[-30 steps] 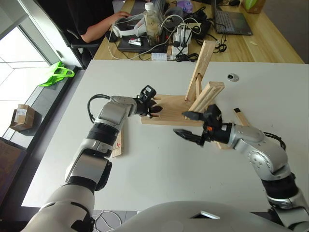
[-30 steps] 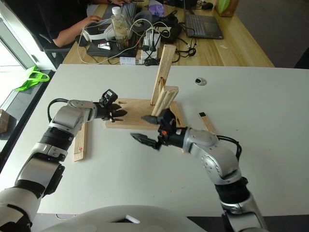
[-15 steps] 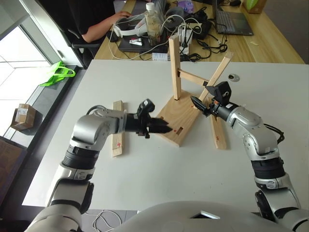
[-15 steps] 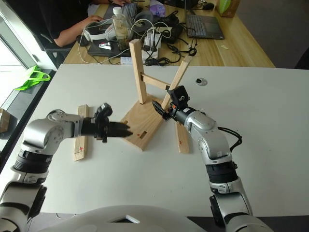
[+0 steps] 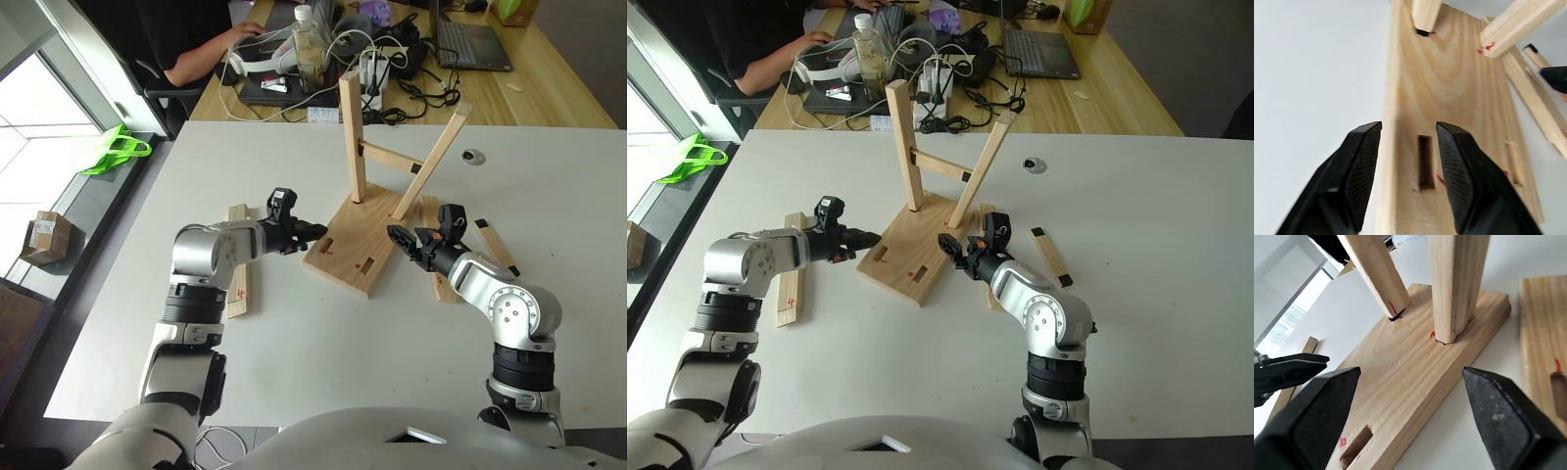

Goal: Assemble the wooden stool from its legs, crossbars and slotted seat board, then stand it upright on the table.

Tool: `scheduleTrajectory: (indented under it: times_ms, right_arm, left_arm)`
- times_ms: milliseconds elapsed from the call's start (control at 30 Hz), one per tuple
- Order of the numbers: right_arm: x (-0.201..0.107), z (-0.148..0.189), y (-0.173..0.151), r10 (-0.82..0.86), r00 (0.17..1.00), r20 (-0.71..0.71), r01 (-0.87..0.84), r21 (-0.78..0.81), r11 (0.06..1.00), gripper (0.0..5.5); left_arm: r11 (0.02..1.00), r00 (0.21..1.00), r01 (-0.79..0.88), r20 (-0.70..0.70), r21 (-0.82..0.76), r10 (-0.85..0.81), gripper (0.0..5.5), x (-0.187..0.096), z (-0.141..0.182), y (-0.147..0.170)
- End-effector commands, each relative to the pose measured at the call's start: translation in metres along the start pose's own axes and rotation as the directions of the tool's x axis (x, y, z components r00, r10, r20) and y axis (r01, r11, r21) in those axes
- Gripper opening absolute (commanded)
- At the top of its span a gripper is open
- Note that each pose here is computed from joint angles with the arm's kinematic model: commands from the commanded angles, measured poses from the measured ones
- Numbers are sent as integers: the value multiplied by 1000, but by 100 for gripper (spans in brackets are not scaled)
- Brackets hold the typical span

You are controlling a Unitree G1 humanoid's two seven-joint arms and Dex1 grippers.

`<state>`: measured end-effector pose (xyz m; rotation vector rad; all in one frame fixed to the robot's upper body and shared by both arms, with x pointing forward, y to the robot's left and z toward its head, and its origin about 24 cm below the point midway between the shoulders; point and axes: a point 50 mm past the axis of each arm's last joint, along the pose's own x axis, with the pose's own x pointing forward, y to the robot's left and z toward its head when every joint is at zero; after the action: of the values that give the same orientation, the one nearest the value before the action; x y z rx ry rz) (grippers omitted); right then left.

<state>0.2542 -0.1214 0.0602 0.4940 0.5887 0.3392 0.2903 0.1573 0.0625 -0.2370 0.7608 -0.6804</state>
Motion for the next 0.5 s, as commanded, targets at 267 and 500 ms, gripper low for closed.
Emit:
scheduleTrajectory:
  times_ms: [267,500]
  right_arm:
    - [32,6,13,-20,999,-34,23,111,994,392]
    - [44,12,16,-46,999,-12,47,113,993,392]
  left_arm:
    - [995,991,-104,86,-9,105,206,-11,-4,-12]
    - [954,956,-292,29,67,291,206,-7,-13,20]
